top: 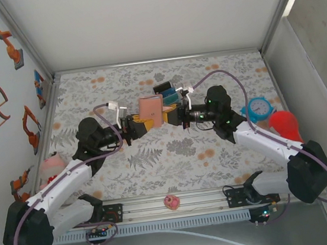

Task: Take the credit cards out of the card holder

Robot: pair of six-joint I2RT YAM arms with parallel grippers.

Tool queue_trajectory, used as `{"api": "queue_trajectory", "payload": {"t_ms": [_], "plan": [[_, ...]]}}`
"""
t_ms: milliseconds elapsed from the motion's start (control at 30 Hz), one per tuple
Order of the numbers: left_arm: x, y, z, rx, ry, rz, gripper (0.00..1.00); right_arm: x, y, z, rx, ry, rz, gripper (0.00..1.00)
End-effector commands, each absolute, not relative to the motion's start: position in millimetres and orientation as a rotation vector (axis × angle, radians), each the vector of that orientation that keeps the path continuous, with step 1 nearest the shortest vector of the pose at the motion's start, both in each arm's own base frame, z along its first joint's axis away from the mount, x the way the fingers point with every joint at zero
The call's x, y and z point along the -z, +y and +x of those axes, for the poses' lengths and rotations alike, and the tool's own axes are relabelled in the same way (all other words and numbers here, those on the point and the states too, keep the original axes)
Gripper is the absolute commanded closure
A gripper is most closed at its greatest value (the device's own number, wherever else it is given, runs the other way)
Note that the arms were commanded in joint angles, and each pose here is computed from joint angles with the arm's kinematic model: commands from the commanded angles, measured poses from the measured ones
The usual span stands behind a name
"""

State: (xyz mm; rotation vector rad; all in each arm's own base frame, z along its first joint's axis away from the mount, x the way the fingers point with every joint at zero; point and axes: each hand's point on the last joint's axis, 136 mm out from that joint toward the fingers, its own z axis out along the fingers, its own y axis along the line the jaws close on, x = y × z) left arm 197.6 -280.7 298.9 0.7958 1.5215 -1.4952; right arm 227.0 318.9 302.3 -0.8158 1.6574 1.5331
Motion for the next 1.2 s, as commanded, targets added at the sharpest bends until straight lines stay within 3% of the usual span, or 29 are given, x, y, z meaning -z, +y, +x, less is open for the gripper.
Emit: {"api": "queue_trajectory", "payload": {"t_ms": [0,33,100,167,200,233,333,533,700,1167], "plan": [[-308.9,-291.2,185.7,1.549,1.492,0.861,1.00,-319.9,325.4,208.0,-1.568,1.563,-0.900,0.97],[-307.9,-290.8,188.2,1.539,1.502,0.849,0.98,-320.1,324.1,208.6,-1.557,1.566,-0.893,1.00],[-305.6,-290.3,191.9,1.519,1.526,0.830,0.81,-319.9,322.1,211.1,-1.532,1.584,-0.869,1.00],[-302.0,-290.3,195.7,1.501,1.557,0.815,0.71,-321.7,320.3,212.8,-1.515,1.592,-0.851,1.00],[-300.1,-290.5,197.4,1.493,1.571,0.810,0.61,-321.9,319.4,214.3,-1.505,1.600,-0.838,1.00],[-298.6,-290.3,199.4,1.485,1.586,0.802,0.43,-321.8,318.6,215.9,-1.493,1.612,-0.823,1.00],[-293.3,-290.6,206.7,1.464,1.644,0.762,0.26,-320.7,316.1,220.6,-1.457,1.645,-0.792,1.00],[-289.5,-293.1,210.3,1.462,1.687,0.755,0.16,-317.6,313.5,231.8,-1.402,1.706,-0.728,1.00],[-283.3,-290.8,216.3,1.394,1.729,0.730,0.15,-314.7,312.2,237.3,-1.376,1.730,-0.699,1.00],[-281.8,-270.4,228.5,1.199,1.768,0.615,0.31,-312.0,308.3,240.6,-1.342,1.751,-0.669,1.00]]}}
